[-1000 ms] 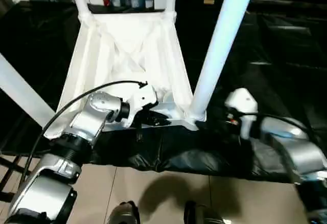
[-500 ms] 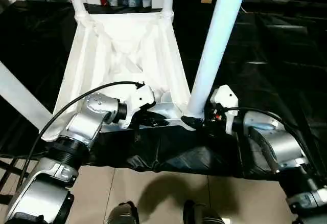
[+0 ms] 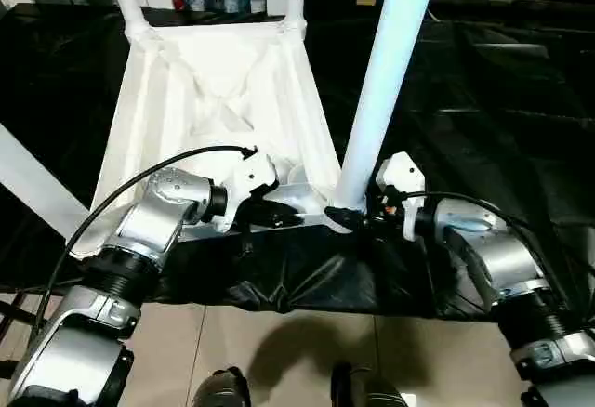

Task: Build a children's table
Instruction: Rotate leg to tighten

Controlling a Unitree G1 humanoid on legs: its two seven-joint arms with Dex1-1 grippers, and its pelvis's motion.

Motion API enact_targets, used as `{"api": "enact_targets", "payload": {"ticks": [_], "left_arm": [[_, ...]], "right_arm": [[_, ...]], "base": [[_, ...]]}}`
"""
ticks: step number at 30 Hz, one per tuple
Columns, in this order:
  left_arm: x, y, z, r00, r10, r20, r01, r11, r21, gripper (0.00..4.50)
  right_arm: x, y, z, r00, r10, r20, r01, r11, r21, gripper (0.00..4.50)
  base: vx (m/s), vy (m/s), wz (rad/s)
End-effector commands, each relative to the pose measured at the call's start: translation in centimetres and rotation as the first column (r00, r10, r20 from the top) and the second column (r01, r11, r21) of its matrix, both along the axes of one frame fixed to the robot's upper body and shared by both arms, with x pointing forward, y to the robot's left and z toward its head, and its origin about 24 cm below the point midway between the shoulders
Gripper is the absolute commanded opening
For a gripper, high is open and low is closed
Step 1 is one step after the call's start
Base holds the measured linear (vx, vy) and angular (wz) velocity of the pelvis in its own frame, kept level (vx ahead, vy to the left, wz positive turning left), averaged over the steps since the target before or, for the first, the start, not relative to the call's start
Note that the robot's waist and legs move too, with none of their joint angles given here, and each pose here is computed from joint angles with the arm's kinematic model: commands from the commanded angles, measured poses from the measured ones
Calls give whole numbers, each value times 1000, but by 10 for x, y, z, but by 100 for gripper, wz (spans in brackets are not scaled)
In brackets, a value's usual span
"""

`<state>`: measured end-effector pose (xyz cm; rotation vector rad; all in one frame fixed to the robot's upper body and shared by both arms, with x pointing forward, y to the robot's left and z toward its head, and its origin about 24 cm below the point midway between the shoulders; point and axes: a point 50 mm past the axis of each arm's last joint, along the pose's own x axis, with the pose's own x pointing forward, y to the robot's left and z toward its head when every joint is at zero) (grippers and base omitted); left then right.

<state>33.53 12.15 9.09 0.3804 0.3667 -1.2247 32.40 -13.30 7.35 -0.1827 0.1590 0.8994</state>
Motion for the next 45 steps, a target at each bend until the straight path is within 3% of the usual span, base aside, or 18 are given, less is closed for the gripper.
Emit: {"api": "enact_targets", "payload": {"ticks": [1, 5, 9, 13, 14, 17, 18, 22, 24, 29, 38, 42, 43, 45], "left_arm": [[4, -8, -8, 993, 118, -13, -118, 992, -44, 0], [8, -43, -9, 972, 233, 30, -230, 969, -88, 0], [10, -71, -6, 954, 289, 73, -279, 952, -125, 0], [10, -79, -5, 949, 299, 99, -285, 950, -129, 0], [9, -78, -5, 952, 290, 100, -277, 952, -128, 0], [6, -74, -6, 963, 253, 96, -240, 963, -123, 0], [3, -64, -7, 974, 207, 88, -196, 973, -119, 0], [2, -54, -7, 982, 167, 93, -157, 981, -112, 0], [-2, -39, -7, 994, 86, 73, -79, 992, -94, 0], [-8, -22, -5, 999, -37, 40, 40, 996, -76, 0], [-14, 5, -1, 984, -177, -6, 177, 983, -40, 0], [-17, 10, 2, 973, -229, -30, 227, 973, -51, 0], [-18, 11, 3, 970, -239, -36, 237, 970, -52, 0], [-19, 12, 3, 966, -254, -44, 251, 966, -53, 0]], "right_arm": [[-1, 1, -18, 990, -130, -57, 129, 992, -9, 274], [0, 22, -36, 933, -338, -126, 343, 939, 20, 274], [7, 53, -39, 873, -464, -150, 474, 880, 36, 274], [7, 78, -26, 913, -399, -85, 405, 911, 81, 274], [5, 80, -23, 930, -361, -67, 367, 925, 96, 309], [4, 74, -18, 946, -323, -41, 325, 939, 114, 346], [5, 61, -16, 954, -297, -23, 298, 948, 109, 353], [7, 47, -14, 962, -275, -4, 274, 957, 90, 387], [8, 24, -10, 982, -183, 37, 182, 983, 19, 392], [3, 3, -3, 1000, -7, 26, 8, 999, -37, 392], [-16, -10, 2, 949, 311, -59, -316, 943, -105, 392], [-17, -11, 5, 938, 343, -55, -347, 932, -107, 392], [-17, -11, 5, 937, 346, -55, -350, 931, -105, 367], [-17, -11, 7, 933, 355, -56, -359, 928, -100, 360]], "base": [[0, 0, 0], [0, 0, 0], [0, 0, 0], [0, 0, 0], [0, 0, 0], [0, 0, 0], [0, 0, 0], [0, 0, 0], [0, 0, 0], [0, 0, 0], [0, 0, 0], [0, 0, 0], [0, 0, 0], [0, 0, 0]]}}
